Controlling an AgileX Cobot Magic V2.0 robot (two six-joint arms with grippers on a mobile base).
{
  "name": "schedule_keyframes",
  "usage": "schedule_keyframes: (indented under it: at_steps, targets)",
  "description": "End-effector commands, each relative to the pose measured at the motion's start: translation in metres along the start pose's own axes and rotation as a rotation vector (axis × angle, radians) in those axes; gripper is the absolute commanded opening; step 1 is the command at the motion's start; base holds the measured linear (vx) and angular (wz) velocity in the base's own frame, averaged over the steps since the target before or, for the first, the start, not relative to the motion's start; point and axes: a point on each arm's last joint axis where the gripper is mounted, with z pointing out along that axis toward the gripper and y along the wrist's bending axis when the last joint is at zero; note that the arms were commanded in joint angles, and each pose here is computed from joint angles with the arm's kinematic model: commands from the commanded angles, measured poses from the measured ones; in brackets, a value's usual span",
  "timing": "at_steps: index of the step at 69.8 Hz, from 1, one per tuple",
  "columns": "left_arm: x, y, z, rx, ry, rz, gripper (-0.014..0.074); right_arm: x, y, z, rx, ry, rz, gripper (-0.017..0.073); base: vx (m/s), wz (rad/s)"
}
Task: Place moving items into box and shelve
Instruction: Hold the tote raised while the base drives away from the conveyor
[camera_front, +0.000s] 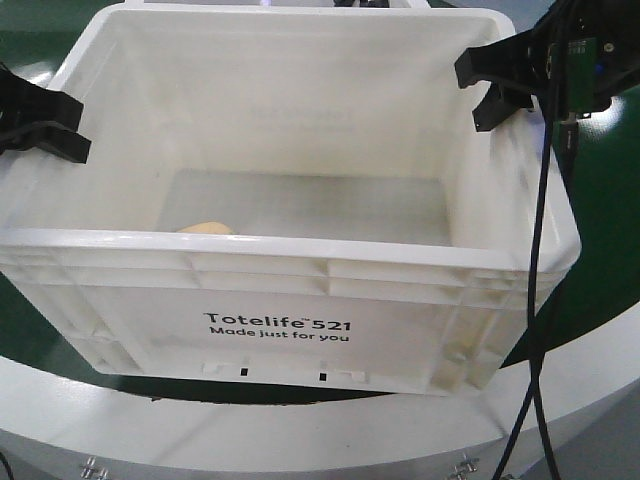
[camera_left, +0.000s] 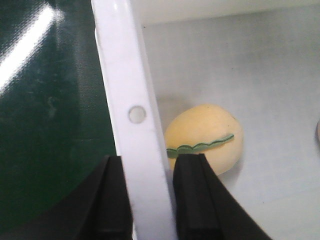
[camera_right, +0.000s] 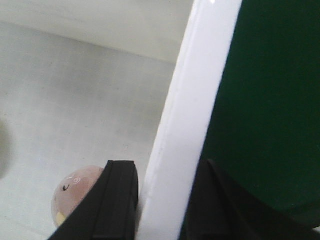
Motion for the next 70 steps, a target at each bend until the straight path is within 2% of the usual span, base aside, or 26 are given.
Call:
schedule_keyframes:
  at_steps: [1,70]
  targets:
    - [-0.0108,-0.0134,-0.0275,0.057,-0.179,0.015,-0.0017,-0.0058,0.0085,-0.0354,-0.063,-0.177,-0.037,-0.0012,0.00,0.00]
    - [-0.0110,-0.0132,-0.0267,0.057,-0.177,0.014,-0.0017,-0.0055,0.0086,-0.0354,-0.064,-0.174,-0.036,-0.0012,0.00,0.01]
